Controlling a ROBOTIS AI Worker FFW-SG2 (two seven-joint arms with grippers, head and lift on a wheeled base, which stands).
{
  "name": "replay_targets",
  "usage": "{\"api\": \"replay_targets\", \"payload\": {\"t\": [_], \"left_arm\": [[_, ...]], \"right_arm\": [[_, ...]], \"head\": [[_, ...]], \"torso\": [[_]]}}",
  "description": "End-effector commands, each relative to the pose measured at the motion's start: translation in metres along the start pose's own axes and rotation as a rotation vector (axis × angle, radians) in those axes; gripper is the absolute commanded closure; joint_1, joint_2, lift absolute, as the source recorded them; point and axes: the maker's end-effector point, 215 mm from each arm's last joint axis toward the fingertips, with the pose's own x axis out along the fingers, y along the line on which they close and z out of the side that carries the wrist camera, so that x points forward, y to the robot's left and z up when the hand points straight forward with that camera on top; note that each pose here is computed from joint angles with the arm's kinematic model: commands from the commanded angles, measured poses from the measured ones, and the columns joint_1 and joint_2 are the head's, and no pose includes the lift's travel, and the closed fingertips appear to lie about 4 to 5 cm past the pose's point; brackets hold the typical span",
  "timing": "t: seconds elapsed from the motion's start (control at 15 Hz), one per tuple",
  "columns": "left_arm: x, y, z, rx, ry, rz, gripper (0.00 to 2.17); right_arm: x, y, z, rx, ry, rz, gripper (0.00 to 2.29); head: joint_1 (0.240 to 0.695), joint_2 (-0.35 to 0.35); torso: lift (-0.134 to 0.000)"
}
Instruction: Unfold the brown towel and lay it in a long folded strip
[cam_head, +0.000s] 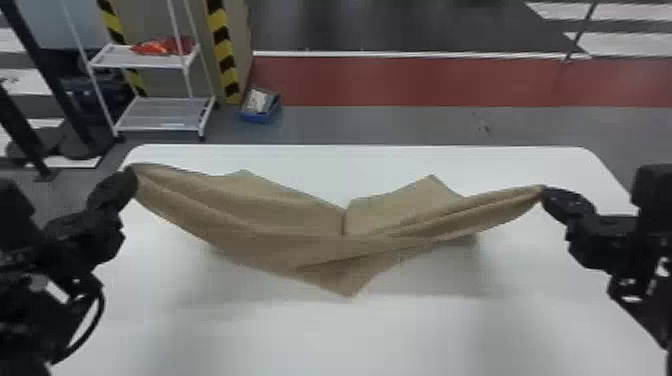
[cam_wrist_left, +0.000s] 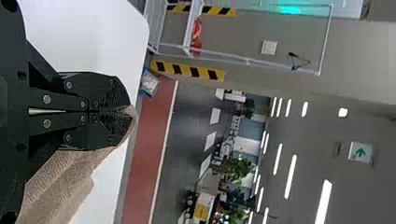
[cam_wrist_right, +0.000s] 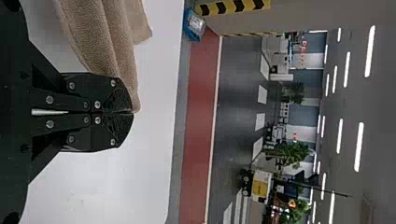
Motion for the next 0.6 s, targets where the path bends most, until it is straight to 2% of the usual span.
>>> {"api": "replay_targets", "payload": {"t": [0.0,0.13,0.27,0.47,0.53], "left_arm": [[-0.035,0.028,0.024,-0.048,0.002,0.042,1.42],[-0.064,0.029,0.041,-0.059,-0.016,0.059,1.42],[-0.085,0.015,0.055,-0.049,-0.026,0.058,1.42],[-0.099,-0.004,0.044,-0.036,0.070,0.057,1.42],[-0.100,-0.007,0.044,-0.031,0.078,0.060,1.42]], "right_arm": [[-0.003,-0.020,0.013,-0.005,-0.008,-0.023,1.30],[-0.010,-0.029,0.016,0.000,-0.005,-0.032,1.30],[-0.015,-0.039,0.020,0.013,-0.007,-0.034,1.30],[-0.014,-0.040,0.016,0.020,0.006,-0.029,1.30],[-0.011,-0.036,0.012,0.020,0.014,-0.024,1.30]], "head": [[0.695,0.005],[0.695,0.022],[0.695,0.026],[0.695,-0.006],[0.695,-0.017]], "torso": [[-0.119],[-0.119],[-0.119],[-0.119],[-0.119]]}}
